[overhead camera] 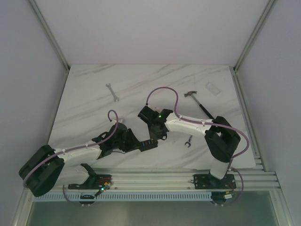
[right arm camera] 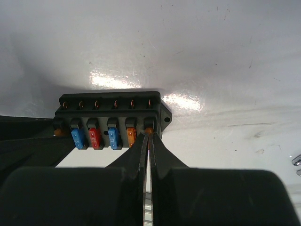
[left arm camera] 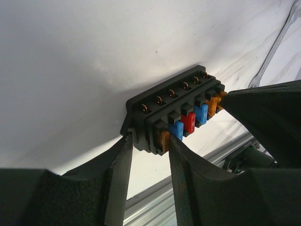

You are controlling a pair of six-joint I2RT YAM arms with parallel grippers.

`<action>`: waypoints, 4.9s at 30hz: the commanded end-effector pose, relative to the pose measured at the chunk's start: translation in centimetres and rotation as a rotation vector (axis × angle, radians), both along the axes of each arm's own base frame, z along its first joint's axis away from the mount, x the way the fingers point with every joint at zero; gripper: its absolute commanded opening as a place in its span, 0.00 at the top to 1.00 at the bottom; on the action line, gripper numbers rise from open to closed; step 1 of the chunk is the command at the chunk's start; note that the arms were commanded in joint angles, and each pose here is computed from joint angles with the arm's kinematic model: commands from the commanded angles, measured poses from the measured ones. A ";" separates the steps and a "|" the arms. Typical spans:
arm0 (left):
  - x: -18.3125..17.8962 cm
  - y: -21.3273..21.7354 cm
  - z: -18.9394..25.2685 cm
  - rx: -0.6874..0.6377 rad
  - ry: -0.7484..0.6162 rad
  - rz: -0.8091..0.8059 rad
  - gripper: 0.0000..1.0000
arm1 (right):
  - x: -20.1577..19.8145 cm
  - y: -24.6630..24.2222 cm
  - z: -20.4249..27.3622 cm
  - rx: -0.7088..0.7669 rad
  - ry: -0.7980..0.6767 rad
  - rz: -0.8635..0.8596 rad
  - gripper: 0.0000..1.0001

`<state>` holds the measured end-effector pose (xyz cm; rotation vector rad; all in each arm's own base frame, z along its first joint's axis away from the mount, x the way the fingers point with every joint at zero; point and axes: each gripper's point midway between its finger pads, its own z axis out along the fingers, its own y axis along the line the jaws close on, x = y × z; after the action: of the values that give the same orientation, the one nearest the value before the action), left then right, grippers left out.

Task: Snap on the fuse box
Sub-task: Install the fuse at the fuse box base.

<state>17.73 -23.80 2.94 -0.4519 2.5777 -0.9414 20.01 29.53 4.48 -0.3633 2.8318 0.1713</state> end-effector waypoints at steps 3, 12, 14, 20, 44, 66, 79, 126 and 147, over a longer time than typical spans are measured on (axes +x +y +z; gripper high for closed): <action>-0.2 -0.3 -0.3 -0.002 0.010 -0.006 0.54 | -3.9 -3.4 -7.0 -0.190 0.171 0.010 1.00; -0.4 -0.2 -0.5 0.001 0.014 -0.005 0.54 | -5.3 -6.3 -9.1 -0.306 0.218 0.016 1.00; -0.4 -0.1 -0.5 0.001 0.015 -0.004 0.54 | -5.7 -7.3 -9.5 -0.341 0.227 0.016 1.00; -0.7 0.2 -0.7 0.003 0.018 0.004 0.54 | -7.0 -9.5 -10.4 -0.404 0.265 0.026 1.00; -0.6 0.2 -0.8 0.006 0.018 0.008 0.54 | -8.6 -12.5 -12.3 -0.561 0.369 0.110 1.00; 0.1 -0.2 0.6 -0.026 -0.017 0.016 0.54 | -1.1 -1.5 -2.0 -0.173 0.058 0.123 1.00; 0.0 -0.3 0.9 -0.035 -0.023 0.004 0.51 | 0.4 0.1 3.6 -0.022 -0.029 0.029 0.81; -0.5 0.2 -0.2 -0.012 -0.003 0.000 0.48 | -3.3 -2.4 -4.0 -0.187 0.200 0.050 1.00; 0.1 0.2 -0.5 0.036 -0.014 -0.012 0.49 | 0.5 0.4 3.2 -0.010 -0.056 0.036 0.76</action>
<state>17.37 -23.71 2.68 -0.4529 2.5754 -0.9490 19.67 29.35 5.17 -0.4482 2.8814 0.0826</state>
